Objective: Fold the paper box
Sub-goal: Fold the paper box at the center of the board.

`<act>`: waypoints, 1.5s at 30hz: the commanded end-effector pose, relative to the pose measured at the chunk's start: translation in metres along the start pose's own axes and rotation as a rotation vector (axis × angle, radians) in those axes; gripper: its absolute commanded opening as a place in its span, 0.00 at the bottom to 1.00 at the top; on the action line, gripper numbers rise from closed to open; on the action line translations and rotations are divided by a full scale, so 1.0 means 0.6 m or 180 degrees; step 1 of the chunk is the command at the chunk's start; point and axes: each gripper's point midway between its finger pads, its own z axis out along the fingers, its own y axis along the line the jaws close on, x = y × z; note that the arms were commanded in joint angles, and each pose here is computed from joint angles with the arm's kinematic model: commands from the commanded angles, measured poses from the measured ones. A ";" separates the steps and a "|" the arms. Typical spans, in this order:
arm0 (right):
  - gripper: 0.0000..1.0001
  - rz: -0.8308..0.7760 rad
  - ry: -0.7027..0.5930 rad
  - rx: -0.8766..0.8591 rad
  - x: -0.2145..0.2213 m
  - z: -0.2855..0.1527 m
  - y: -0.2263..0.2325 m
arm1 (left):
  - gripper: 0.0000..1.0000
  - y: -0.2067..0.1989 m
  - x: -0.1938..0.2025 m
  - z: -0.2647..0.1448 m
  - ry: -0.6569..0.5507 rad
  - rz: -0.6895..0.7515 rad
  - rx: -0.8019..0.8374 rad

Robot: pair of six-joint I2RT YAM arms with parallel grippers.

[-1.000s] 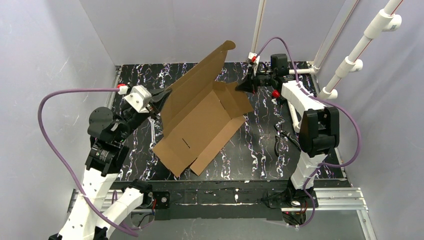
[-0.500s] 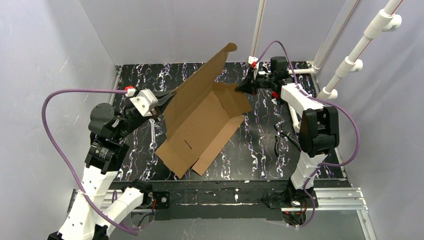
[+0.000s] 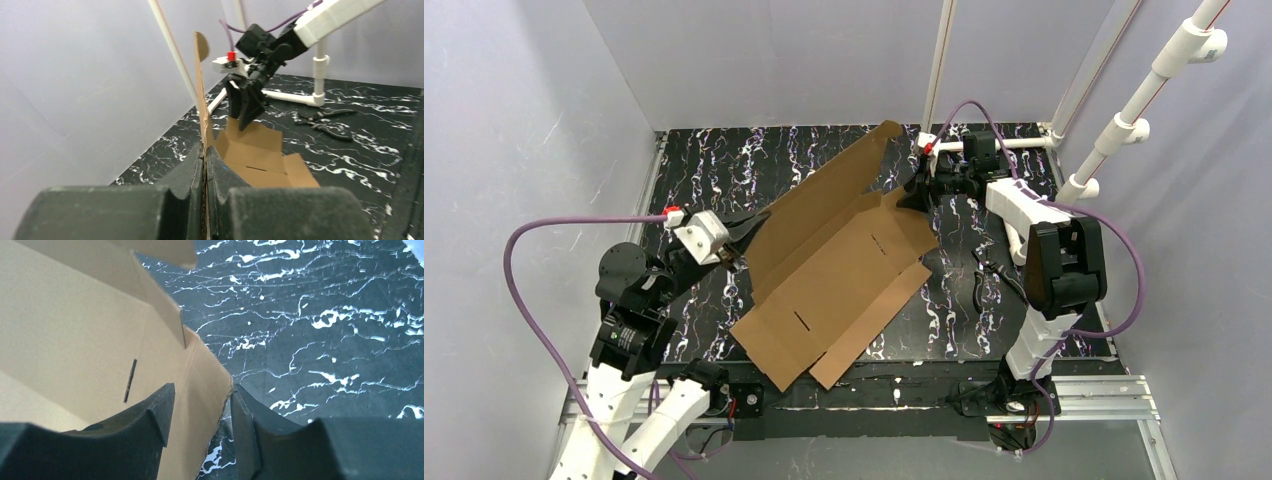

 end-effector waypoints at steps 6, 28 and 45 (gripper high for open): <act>0.78 0.0724 0.0378 0.0298 -0.001 -0.038 0.035 | 0.00 0.075 0.025 -0.004 0.0035 -0.0121 -0.0850; 0.98 -0.0546 0.0213 -0.0135 -0.201 -0.105 0.084 | 0.00 0.046 0.044 0.013 0.0114 -0.0500 -0.0573; 0.95 -0.1890 0.0595 -0.0565 -0.292 0.032 0.156 | 0.00 0.009 0.079 0.028 0.0342 -0.0275 -0.0046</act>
